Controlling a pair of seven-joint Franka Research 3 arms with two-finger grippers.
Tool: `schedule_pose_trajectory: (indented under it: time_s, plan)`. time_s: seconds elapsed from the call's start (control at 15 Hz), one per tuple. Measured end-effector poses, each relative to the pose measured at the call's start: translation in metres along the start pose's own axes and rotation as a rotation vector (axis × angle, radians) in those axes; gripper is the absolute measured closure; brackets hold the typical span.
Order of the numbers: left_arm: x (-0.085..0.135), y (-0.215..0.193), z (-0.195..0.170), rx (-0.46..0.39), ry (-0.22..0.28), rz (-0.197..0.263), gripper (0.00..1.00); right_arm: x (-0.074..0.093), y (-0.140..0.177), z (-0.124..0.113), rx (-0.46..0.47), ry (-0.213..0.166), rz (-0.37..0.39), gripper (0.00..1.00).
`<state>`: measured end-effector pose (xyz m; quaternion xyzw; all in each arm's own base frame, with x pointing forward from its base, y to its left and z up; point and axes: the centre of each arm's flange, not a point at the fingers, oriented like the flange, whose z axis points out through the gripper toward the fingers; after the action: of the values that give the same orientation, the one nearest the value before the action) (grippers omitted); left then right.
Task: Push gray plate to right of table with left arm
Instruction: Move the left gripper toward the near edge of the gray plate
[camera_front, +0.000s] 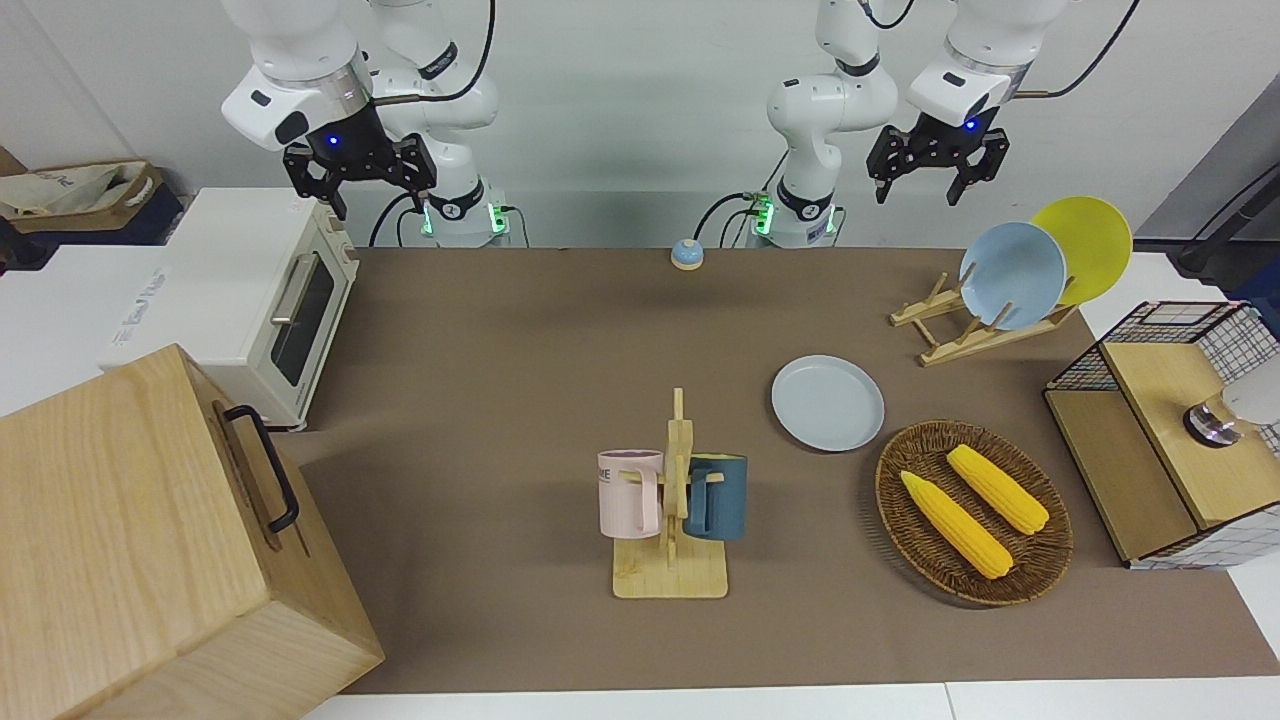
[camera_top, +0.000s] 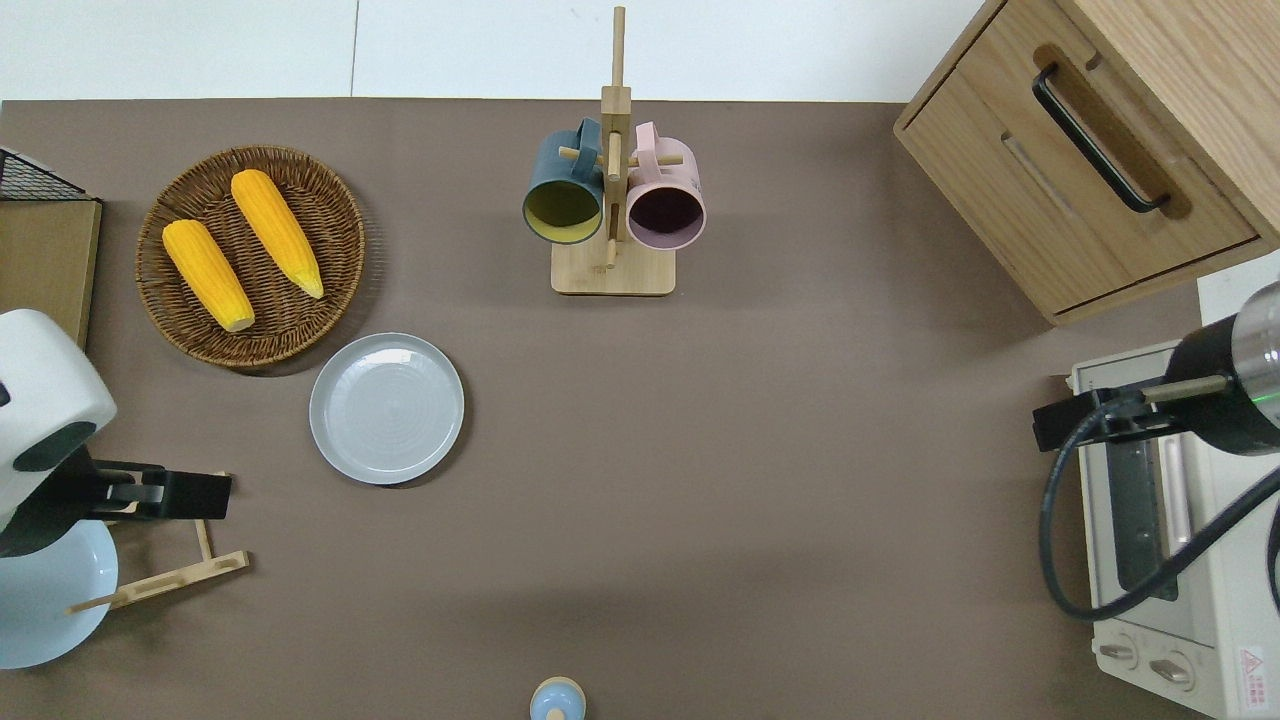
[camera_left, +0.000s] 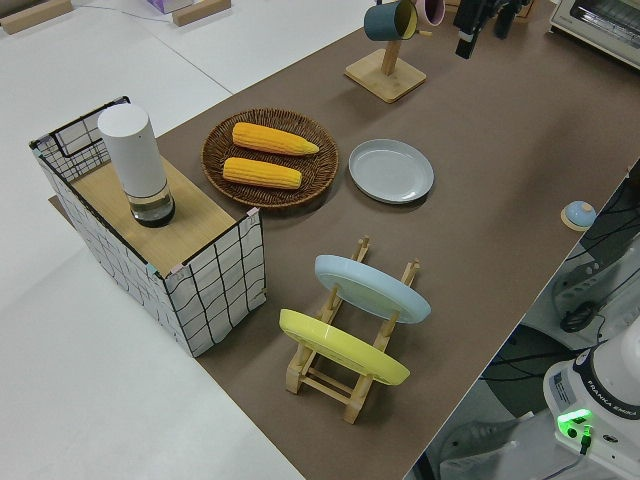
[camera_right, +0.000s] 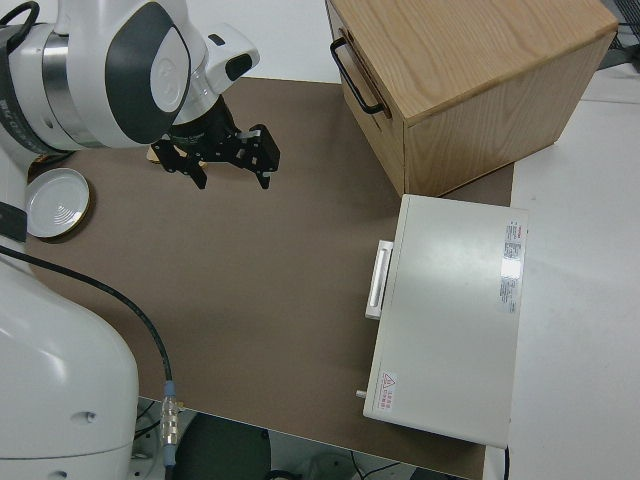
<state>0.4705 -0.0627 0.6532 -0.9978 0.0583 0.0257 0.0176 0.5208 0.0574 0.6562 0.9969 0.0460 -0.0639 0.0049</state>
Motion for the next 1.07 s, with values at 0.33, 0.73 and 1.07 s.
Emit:
schedule_pose_trajectory:
  time_s: [0.33,0.73,1.07]
  plan:
    - [-0.003,-0.014,0.002,-0.007,-0.022,-0.027,0.0,0.0,0.0,0.0,0.0,0.0,0.0,0.01]
    - [-0.005,-0.014,0.005,-0.008,-0.051,-0.027,0.0,0.0,0.0,0.0,0.0,0.0,0.0,0.01]
    - [-0.002,-0.014,0.015,-0.01,-0.074,-0.025,0.0,0.0,0.0,0.0,0.0,0.0,0.0,0.01]
